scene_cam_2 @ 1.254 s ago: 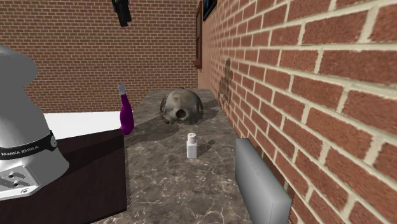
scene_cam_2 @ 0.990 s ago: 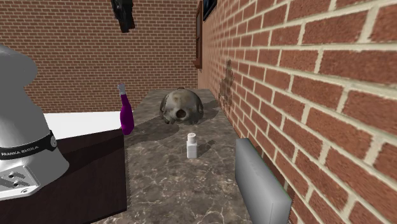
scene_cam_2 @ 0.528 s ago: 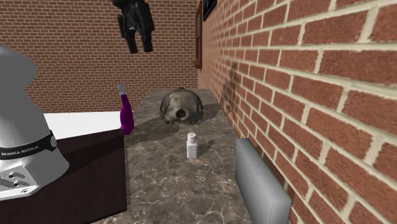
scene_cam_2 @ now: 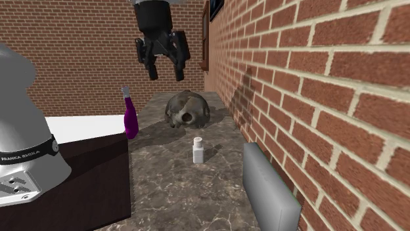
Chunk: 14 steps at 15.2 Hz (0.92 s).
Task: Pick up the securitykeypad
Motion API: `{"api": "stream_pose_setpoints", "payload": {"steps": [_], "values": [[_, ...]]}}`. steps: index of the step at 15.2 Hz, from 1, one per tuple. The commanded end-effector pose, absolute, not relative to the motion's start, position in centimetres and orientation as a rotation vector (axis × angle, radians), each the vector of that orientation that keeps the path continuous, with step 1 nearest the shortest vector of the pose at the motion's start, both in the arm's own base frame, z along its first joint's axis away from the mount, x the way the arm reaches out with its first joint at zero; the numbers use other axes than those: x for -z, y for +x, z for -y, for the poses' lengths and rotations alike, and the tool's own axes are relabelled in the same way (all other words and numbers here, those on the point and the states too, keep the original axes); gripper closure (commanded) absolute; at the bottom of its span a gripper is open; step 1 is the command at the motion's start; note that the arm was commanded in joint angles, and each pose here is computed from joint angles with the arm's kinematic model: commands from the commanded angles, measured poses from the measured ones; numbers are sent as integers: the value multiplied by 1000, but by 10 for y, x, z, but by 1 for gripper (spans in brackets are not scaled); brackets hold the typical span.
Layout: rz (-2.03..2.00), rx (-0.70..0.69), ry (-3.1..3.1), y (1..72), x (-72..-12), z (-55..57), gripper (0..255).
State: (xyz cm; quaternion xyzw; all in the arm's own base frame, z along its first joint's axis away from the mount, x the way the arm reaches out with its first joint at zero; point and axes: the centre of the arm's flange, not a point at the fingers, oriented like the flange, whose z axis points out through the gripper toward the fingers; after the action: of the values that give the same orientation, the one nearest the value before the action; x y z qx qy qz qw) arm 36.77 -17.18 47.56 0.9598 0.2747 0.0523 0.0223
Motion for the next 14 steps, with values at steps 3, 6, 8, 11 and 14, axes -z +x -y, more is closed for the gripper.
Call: {"api": "stream_pose_setpoints", "payload": {"steps": [3, 6, 8, 11, 14], "values": [[-1025, -152, 2911, 393, -445, 211, 0], [-1148, -144, 2860, 415, -422, 234, 0], [-1230, -138, 2824, 430, -407, 249, 0], [-1349, -130, 2766, 455, -384, 270, 0], [-1466, -121, 2702, 481, -360, 290, 0]]}}
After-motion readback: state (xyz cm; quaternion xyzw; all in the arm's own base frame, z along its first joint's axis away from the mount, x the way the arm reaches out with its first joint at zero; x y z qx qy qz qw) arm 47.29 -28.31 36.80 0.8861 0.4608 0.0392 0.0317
